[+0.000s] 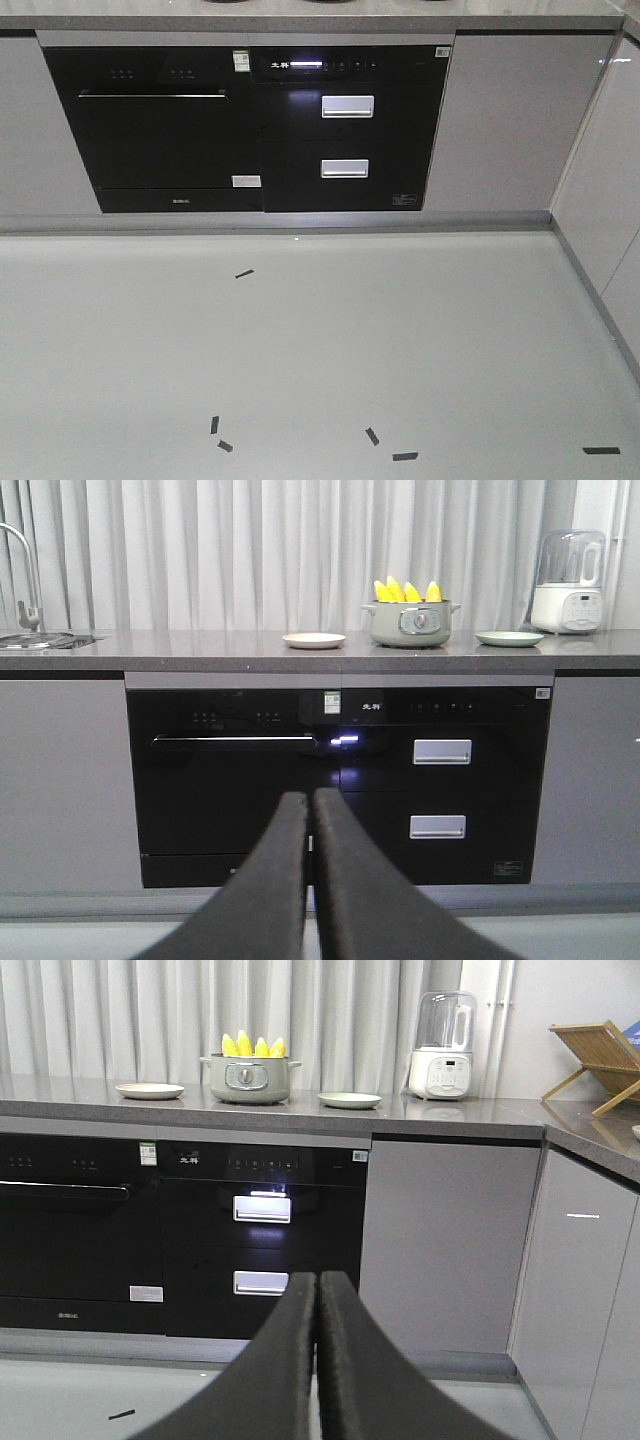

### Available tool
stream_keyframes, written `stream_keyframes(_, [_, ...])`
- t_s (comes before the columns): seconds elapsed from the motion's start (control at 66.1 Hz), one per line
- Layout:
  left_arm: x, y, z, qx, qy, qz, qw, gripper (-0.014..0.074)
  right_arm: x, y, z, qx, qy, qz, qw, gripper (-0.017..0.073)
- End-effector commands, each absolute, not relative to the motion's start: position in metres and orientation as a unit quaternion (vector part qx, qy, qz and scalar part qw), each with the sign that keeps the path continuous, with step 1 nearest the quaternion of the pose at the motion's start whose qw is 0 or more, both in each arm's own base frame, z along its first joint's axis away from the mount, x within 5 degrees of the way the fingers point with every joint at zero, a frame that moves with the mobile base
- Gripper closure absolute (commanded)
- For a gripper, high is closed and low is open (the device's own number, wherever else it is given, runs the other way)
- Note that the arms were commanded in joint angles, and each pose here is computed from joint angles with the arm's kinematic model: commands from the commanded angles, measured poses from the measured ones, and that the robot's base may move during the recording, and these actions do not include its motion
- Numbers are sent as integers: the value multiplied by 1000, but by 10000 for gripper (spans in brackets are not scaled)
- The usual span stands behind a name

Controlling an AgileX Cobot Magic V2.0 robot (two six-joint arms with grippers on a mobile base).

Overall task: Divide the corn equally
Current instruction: 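Drive the base toward the counter with the pot and plates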

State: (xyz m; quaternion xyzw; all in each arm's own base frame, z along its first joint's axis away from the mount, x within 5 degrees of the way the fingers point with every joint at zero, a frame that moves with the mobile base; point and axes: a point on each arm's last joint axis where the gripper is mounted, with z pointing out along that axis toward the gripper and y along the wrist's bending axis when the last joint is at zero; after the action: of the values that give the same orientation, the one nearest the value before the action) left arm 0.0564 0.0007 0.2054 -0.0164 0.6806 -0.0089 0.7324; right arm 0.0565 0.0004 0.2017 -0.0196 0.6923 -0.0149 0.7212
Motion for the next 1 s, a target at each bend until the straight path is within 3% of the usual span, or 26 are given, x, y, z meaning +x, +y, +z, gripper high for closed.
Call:
stream_keyframes(0.0, [53, 1, 218, -22, 642, -16, 766, 600, 56, 1, 206, -22, 665, -17, 746, 566])
stream_keyframes(0.983, [53, 1, 218, -22, 642, -16, 766, 600, 56, 1, 206, -22, 665, -17, 746, 566])
